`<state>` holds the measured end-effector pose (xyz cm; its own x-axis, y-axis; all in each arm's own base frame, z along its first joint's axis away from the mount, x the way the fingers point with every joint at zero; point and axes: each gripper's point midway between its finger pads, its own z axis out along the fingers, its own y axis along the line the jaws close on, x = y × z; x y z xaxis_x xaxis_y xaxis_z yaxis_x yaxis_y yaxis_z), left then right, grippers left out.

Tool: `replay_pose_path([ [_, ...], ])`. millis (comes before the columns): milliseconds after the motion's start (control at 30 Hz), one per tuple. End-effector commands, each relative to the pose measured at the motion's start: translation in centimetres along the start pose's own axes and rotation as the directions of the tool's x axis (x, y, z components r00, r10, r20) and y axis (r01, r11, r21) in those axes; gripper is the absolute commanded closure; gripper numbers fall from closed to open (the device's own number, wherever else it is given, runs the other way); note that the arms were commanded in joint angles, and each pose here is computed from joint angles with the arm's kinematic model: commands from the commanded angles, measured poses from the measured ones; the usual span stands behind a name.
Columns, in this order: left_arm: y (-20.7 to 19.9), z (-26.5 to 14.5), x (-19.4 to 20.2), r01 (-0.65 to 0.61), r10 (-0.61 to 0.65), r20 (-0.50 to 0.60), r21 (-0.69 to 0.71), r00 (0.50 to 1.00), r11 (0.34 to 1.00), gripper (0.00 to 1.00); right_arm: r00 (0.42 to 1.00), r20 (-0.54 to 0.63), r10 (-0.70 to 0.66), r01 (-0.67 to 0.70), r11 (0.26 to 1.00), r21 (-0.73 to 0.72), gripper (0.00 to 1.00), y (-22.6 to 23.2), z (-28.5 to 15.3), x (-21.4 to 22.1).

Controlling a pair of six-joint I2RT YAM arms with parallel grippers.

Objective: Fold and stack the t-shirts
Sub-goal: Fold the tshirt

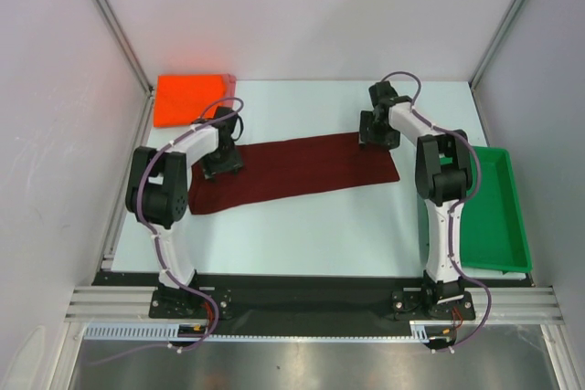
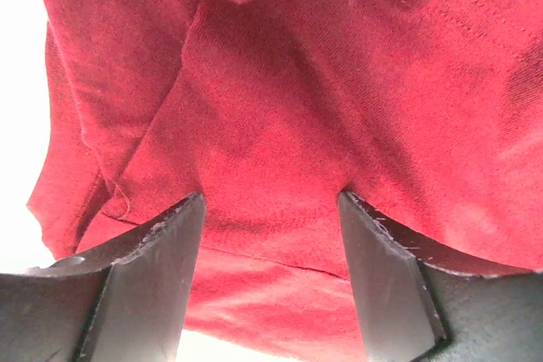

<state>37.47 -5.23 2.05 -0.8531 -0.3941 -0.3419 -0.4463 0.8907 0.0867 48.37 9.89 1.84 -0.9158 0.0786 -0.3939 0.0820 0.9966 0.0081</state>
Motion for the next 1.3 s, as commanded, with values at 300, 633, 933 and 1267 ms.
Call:
replay_pose_path([
  [300, -5.8, 0.8, 0.6, -0.341, 0.344, -0.03, 0.069, 0.939, 0.937, 0.28, 0.949, -0.31, 0.053, -0.004, 0.988, 0.155, 0.26, -3.3, -2.9, 17.0],
  [633, -17.0, 0.8, 1.4, -0.495, 0.517, 0.048, 0.376, 0.854, 0.783, 0.29, 0.924, -0.383, 0.025, 0.002, 0.998, 0.07, 0.25, 0.5, -8.4, 27.4],
  [933, -28.5, -0.6, 0.9, -0.493, 0.563, 0.179, 0.73, 0.807, 0.474, 0.28, 0.905, -0.413, -0.106, 0.035, 0.984, -0.176, 0.25, 11.0, -13.0, 34.5],
  [1267, -33.1, -5.3, -4.8, -0.329, 0.337, 0.26, 0.93, 0.905, 0.166, 0.31, 0.89, -0.334, -0.31, 0.204, 0.927, -0.314, 0.24, 18.3, -15.8, 33.8],
])
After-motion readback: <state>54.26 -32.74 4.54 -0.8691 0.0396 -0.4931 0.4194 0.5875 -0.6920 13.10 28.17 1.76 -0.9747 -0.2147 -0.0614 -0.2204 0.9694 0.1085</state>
